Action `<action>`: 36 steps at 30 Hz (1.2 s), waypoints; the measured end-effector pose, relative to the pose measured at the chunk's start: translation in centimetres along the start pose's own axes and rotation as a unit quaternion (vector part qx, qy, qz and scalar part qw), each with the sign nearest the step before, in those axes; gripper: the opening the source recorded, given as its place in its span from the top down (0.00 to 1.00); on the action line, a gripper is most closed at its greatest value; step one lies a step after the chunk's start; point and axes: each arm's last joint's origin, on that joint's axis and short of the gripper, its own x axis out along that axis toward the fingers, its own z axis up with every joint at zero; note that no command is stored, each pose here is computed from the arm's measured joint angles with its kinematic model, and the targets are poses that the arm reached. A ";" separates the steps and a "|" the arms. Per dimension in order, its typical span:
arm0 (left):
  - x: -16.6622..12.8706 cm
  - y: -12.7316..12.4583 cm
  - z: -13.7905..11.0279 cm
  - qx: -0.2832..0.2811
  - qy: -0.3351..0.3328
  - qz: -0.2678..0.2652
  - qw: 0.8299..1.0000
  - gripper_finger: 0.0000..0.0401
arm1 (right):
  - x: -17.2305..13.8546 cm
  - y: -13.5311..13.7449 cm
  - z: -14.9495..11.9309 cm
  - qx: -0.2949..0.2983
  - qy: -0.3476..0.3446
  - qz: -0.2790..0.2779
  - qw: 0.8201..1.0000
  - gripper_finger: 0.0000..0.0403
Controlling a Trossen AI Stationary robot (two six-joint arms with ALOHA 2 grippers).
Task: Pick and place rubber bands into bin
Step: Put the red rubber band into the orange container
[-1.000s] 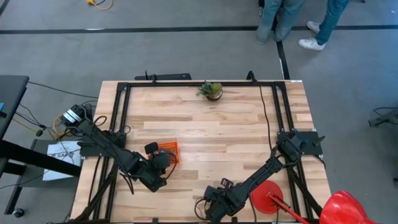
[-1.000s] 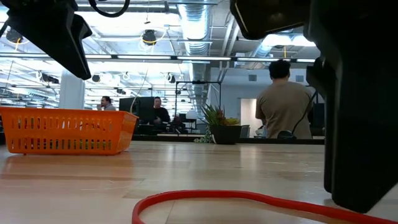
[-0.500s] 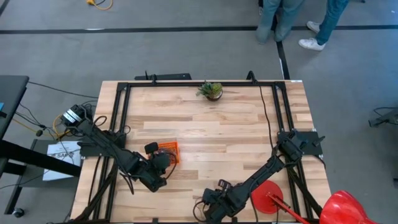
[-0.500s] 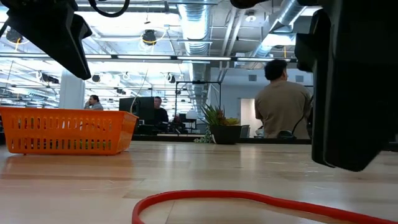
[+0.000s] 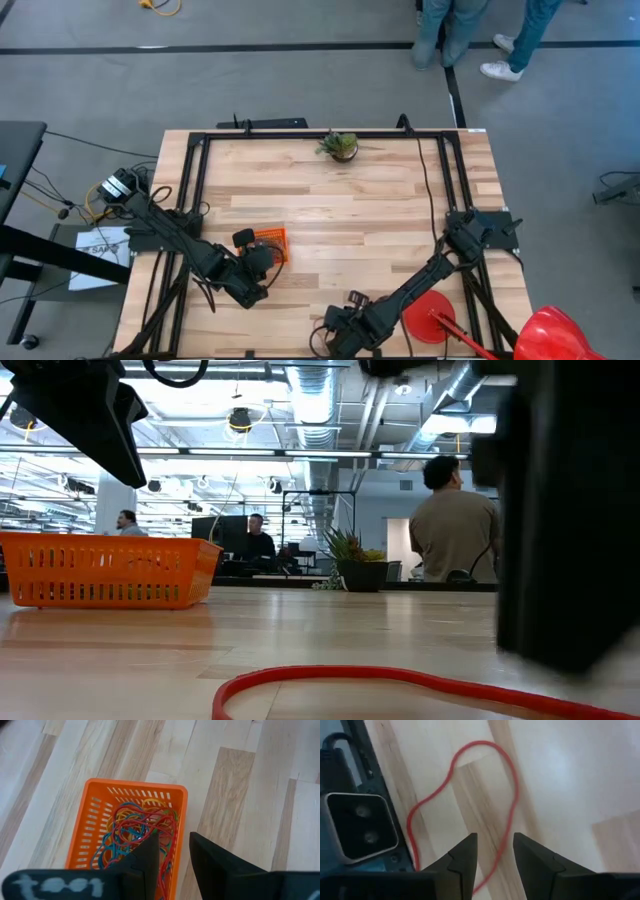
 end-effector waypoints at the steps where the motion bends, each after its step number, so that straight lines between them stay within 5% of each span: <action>1: 0.0 0.0 0.0 0.000 0.000 0.000 1.000 0.76 | 0.4 0.0 -0.1 -0.001 0.001 -0.002 1.000 0.70; 10: 0.0 0.0 0.0 0.000 0.000 0.000 1.000 0.76 | 1.4 -0.1 -0.4 -0.019 0.001 -0.018 1.000 0.72; 18: 0.0 0.0 0.0 0.000 0.000 0.000 1.000 0.76 | 2.0 -0.4 -0.2 -0.082 -0.009 -0.036 0.996 0.97; 23: 0.0 0.0 0.0 0.000 0.000 0.000 1.000 0.76 | 1.6 -0.4 0.3 -0.111 -0.017 -0.029 0.993 0.98; 30: 0.0 0.0 0.0 0.000 0.000 0.000 1.000 0.76 | -3.2 -0.8 4.4 -0.157 -0.069 -0.066 0.983 1.00; 36: 0.0 0.0 0.0 -0.001 -0.001 -0.001 1.000 0.76 | -6.2 -3.7 8.6 -0.154 -0.120 -0.161 0.967 1.00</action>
